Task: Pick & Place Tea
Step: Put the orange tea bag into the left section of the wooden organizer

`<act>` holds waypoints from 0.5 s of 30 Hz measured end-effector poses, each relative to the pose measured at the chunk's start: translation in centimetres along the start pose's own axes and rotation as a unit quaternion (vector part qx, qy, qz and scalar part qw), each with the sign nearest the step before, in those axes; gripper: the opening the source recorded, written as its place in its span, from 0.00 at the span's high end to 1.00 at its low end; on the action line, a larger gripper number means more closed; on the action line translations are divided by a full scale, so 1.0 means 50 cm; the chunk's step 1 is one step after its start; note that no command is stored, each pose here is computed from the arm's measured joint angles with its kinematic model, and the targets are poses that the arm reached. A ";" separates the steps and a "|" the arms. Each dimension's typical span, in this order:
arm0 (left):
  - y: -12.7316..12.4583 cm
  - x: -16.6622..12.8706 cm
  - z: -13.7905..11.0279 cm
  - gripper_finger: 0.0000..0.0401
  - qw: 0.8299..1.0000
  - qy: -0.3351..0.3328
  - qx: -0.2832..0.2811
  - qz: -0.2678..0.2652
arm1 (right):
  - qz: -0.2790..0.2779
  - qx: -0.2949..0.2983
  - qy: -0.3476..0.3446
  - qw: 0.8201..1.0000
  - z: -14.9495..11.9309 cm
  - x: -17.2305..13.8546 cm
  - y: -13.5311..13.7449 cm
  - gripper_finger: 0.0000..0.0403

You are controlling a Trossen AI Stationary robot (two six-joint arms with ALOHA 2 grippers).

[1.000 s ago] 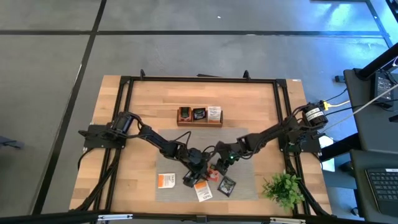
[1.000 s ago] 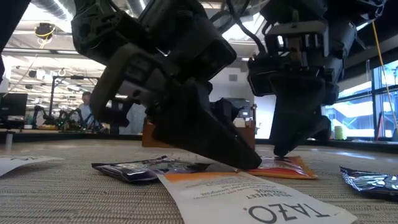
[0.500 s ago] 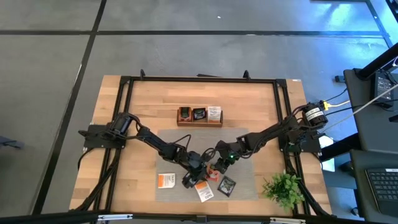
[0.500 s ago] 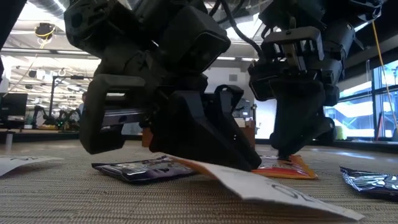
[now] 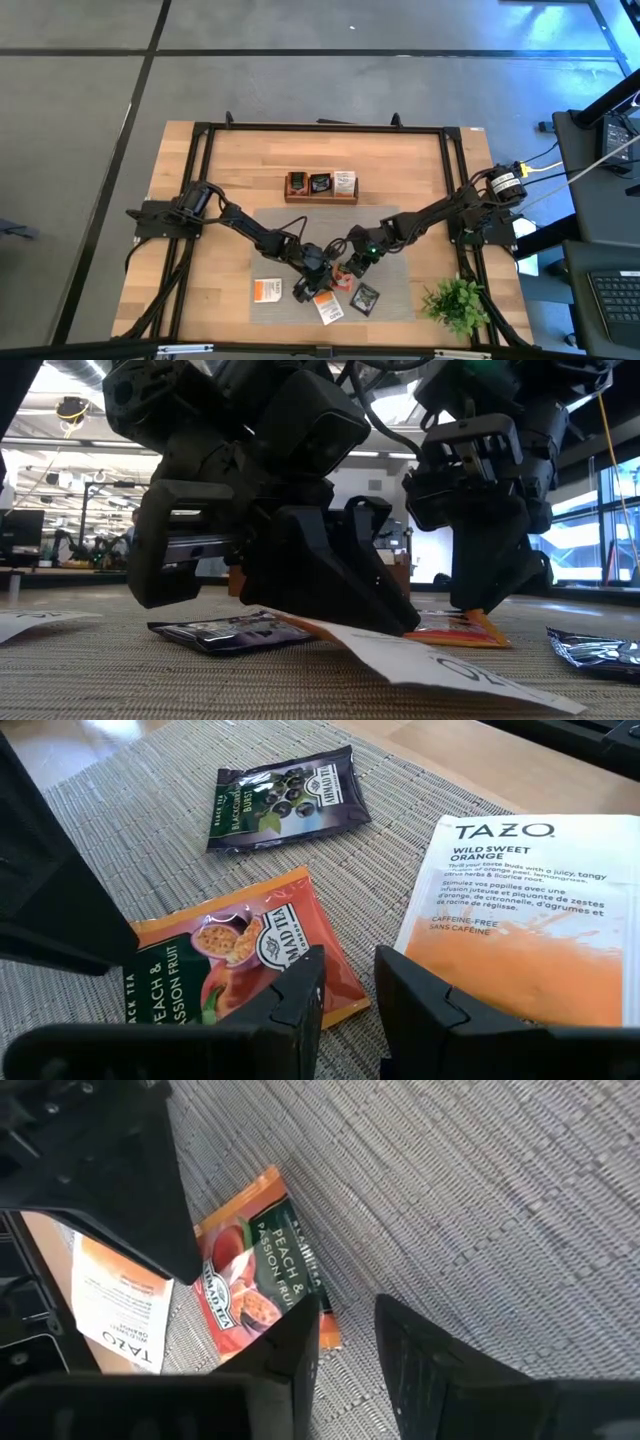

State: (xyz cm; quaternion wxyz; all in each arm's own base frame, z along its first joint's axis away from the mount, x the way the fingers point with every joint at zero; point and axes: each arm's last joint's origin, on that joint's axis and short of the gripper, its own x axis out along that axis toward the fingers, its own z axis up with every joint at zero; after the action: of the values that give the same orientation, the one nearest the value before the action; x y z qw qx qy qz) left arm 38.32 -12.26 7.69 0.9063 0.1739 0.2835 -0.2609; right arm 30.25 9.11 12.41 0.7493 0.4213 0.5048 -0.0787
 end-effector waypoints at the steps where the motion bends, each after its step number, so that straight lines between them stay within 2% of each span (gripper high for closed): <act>1: 0.000 0.000 0.000 0.78 1.000 0.000 0.000 0.000 | 0.003 0.000 0.003 1.000 0.000 0.000 0.001 0.74; 5: 0.001 0.000 0.000 0.78 1.000 0.000 0.000 0.001 | 0.020 -0.001 0.016 1.000 -0.001 0.000 0.004 0.74; 15: 0.005 -0.001 -0.001 0.78 1.000 -0.003 -0.002 0.003 | 0.016 0.004 0.019 1.000 -0.001 0.007 0.001 0.74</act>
State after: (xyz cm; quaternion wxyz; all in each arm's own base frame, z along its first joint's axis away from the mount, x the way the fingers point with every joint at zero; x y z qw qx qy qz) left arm 38.41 -11.99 7.70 0.9081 0.1723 0.2811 -0.2582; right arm 30.40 9.30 12.11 0.7389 0.4338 0.5120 -0.0604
